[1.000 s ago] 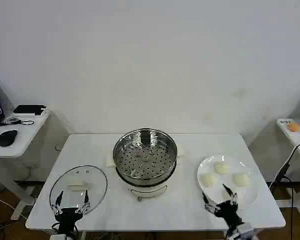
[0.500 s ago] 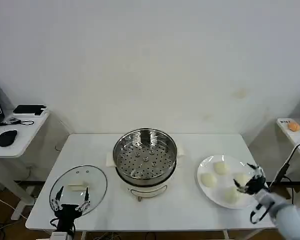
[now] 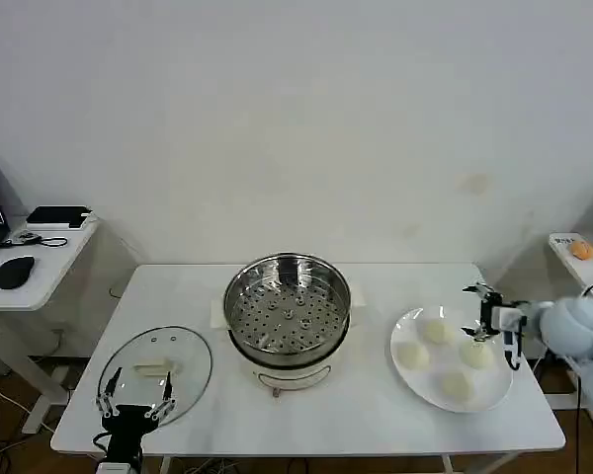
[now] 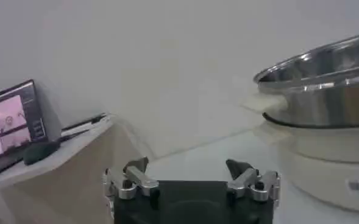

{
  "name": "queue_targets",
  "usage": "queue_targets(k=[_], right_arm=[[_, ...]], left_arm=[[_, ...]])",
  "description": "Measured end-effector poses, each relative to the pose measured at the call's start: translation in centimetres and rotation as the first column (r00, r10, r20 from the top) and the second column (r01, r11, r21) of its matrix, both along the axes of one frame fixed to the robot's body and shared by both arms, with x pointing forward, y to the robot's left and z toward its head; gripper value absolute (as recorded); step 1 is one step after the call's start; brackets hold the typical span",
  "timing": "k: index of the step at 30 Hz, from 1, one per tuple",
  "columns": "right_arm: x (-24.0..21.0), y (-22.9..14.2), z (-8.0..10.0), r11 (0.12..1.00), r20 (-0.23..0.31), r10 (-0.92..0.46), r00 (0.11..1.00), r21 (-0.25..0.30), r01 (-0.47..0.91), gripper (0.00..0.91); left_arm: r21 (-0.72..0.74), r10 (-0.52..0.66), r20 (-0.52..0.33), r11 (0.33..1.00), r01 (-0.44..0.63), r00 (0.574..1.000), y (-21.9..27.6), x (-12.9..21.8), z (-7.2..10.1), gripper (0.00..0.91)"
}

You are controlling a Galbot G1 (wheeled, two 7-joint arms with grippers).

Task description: Take steamed baozi put them in steamer then cover it.

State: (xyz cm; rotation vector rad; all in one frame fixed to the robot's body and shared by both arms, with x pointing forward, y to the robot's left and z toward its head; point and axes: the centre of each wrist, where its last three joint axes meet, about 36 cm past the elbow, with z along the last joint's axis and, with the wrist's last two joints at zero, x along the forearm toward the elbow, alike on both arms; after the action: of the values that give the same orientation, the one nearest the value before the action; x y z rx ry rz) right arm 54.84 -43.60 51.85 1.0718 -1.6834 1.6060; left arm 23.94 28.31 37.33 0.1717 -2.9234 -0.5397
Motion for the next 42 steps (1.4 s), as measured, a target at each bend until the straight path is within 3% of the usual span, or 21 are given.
queue_targets(k=[6,12,26,42], right_arm=[[2.6,-0.1,-0.9,0.997,-0.122,0.025,0.992,-0.064,-0.033,0.907],[4.5,0.1,-2.7,0.995,-0.193,0.021,0.981,-0.089,-0.039,0.907],[8.2,2.7,-6.1,0.993,-0.238,0.027,0.971,-0.104,-0.054,0.907],[9.1,3.5,-7.6,0.992,-0.262,0.012,0.965,-0.118,-0.045,0.675]], left_arm=[[0.004,0.009,0.017,1.0,-0.009,1.0,0.0,0.0,0.0,0.907],[0.005,0.011,0.034,1.0,-0.011,0.999,0.0,0.2,0.3,0.907],[0.015,0.019,0.041,1.0,-0.019,0.999,0.3,0.1,0.0,0.907],[0.014,0.026,0.047,1.0,-0.027,0.999,0.3,-0.2,-0.2,0.907]])
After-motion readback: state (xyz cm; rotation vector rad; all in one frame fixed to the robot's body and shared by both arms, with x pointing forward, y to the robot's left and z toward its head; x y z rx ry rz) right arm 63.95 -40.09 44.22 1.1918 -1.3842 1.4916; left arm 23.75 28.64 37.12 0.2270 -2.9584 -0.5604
